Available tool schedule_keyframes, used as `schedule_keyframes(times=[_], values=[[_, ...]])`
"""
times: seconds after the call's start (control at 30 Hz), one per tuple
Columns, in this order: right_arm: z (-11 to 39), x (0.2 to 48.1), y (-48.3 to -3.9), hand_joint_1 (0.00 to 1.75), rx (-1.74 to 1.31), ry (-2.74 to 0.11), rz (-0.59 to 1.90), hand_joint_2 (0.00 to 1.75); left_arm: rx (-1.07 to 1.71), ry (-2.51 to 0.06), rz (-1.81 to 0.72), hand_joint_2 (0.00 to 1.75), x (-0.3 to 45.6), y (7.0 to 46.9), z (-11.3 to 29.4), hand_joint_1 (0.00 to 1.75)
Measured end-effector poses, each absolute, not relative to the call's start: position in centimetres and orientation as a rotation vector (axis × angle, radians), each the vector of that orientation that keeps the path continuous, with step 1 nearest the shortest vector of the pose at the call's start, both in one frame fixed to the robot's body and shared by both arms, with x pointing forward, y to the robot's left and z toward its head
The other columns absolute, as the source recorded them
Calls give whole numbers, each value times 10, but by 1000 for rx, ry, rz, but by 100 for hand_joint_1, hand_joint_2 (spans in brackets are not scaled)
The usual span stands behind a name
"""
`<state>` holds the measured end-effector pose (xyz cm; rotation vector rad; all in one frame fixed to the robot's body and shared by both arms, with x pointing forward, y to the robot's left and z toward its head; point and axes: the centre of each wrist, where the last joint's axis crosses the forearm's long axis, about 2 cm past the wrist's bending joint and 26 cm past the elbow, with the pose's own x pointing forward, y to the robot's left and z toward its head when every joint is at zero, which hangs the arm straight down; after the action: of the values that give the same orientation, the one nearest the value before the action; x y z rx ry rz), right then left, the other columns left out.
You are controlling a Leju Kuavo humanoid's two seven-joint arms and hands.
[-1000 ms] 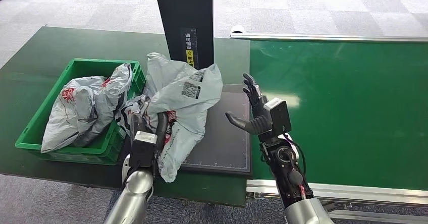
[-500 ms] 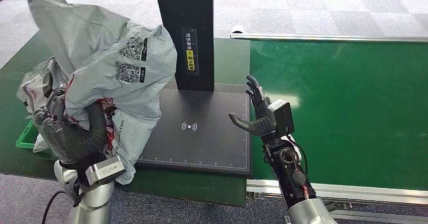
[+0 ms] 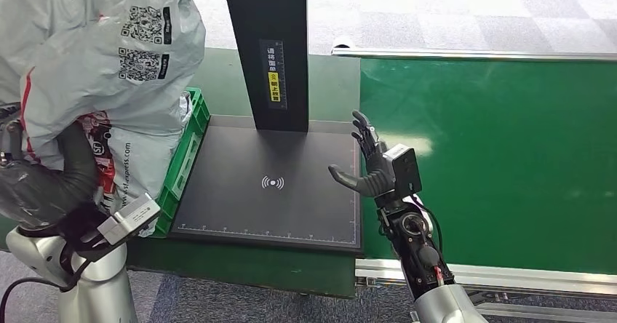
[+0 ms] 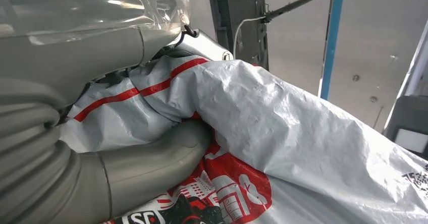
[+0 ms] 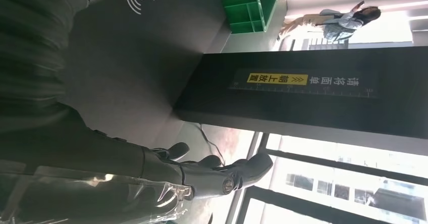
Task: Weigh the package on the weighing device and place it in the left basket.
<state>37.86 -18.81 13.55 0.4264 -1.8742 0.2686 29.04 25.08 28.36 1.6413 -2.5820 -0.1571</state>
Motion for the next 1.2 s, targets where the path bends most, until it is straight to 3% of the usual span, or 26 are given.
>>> schedule_keyframes(times=[0.5, 0.7, 0.87, 1.07, 1.2], values=[[134, 378, -187, 0, 429, -1869, 275, 175, 1683, -2549, -157, 175, 291, 258, 284, 175], [134, 378, -188, 0, 426, -1867, 279, 175, 1767, -2484, -169, 175, 314, 263, 303, 175], [132, 377, -189, 0, 417, -1862, 290, 175, 1678, -2066, -179, 175, 371, 273, 319, 175], [131, 380, -191, 0, 420, -1859, 304, 175, 1528, -1515, -491, 175, 457, 308, 311, 175], [133, 384, -192, 0, 426, -1855, 315, 175, 1424, -1241, -682, 175, 481, 330, 289, 175]])
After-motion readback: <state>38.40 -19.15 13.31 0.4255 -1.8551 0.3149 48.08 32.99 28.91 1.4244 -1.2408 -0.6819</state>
